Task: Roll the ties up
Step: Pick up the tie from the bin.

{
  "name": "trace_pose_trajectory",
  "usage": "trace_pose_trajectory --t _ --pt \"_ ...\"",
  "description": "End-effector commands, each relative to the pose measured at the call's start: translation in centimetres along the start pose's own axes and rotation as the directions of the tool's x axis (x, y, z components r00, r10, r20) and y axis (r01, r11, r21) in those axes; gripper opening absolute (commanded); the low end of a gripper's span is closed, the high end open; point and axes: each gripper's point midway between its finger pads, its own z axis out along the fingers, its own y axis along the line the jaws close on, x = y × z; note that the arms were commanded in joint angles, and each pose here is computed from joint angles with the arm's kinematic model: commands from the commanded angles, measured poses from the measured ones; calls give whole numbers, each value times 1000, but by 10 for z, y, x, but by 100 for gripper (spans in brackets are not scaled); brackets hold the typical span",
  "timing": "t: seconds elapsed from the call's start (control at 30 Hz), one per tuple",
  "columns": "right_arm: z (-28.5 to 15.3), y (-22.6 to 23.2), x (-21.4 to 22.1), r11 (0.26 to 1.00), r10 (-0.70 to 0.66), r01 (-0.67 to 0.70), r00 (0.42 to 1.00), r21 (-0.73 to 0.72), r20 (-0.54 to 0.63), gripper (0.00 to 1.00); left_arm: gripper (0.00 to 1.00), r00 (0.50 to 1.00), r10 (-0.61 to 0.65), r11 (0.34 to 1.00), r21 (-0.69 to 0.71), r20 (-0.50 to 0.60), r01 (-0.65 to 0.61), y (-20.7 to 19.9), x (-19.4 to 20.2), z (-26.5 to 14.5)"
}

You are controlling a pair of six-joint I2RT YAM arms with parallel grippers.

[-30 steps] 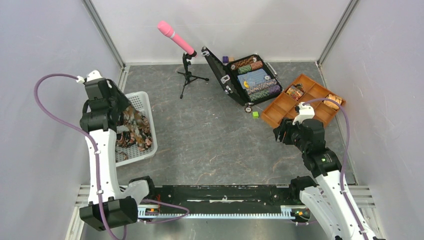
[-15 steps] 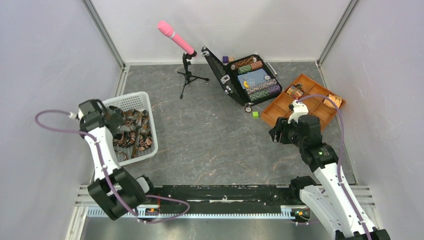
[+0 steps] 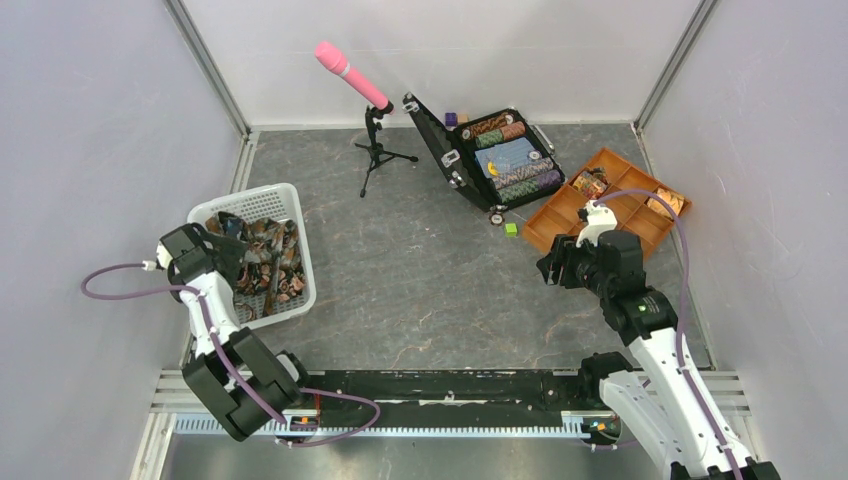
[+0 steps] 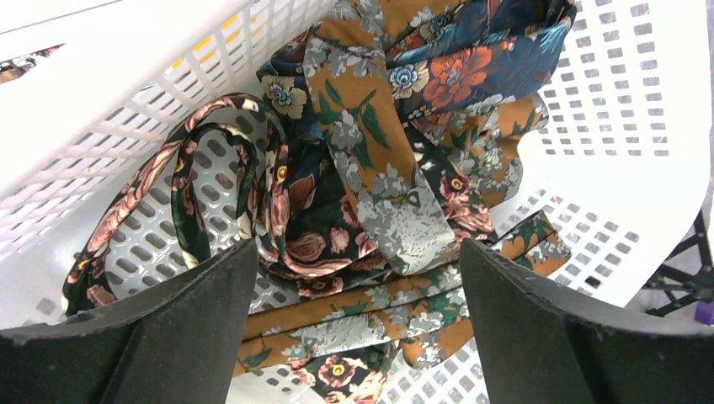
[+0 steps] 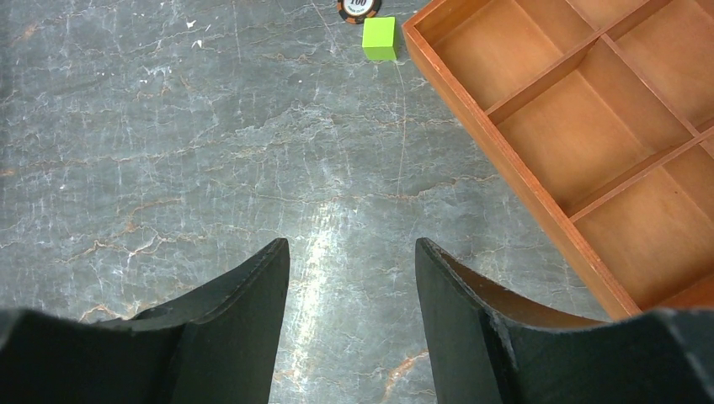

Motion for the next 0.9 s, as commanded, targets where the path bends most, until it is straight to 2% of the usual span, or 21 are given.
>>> trace_pose_trajectory --t 0.0,0.17,0.3,0.43,0.77,0.87 --pt "-6 7 -19 1000 -1 2 999 -23 54 63 92 992 -68 997 52 107 62 -10 -24 1" --pt "-4 7 -18 1000 -5 7 999 -25 45 63 79 991 -77 996 44 109 73 -4 -21 -1" --pt "-3 8 -17 1000 -3 4 999 -29 40 63 77 994 -84 995 -42 65 86 14 -6 -6" --pt "-1 9 -13 999 3 -1 999 -39 33 63 75 993 -94 990 -102 72 101 29 0 -12" --pt "-1 9 -11 999 -8 9 1000 -43 27 63 62 987 -130 984 -107 96 140 32 -2 1" --pt "-1 9 -13 999 -10 11 1000 -41 28 63 62 984 -139 985 -87 110 149 28 -7 10"
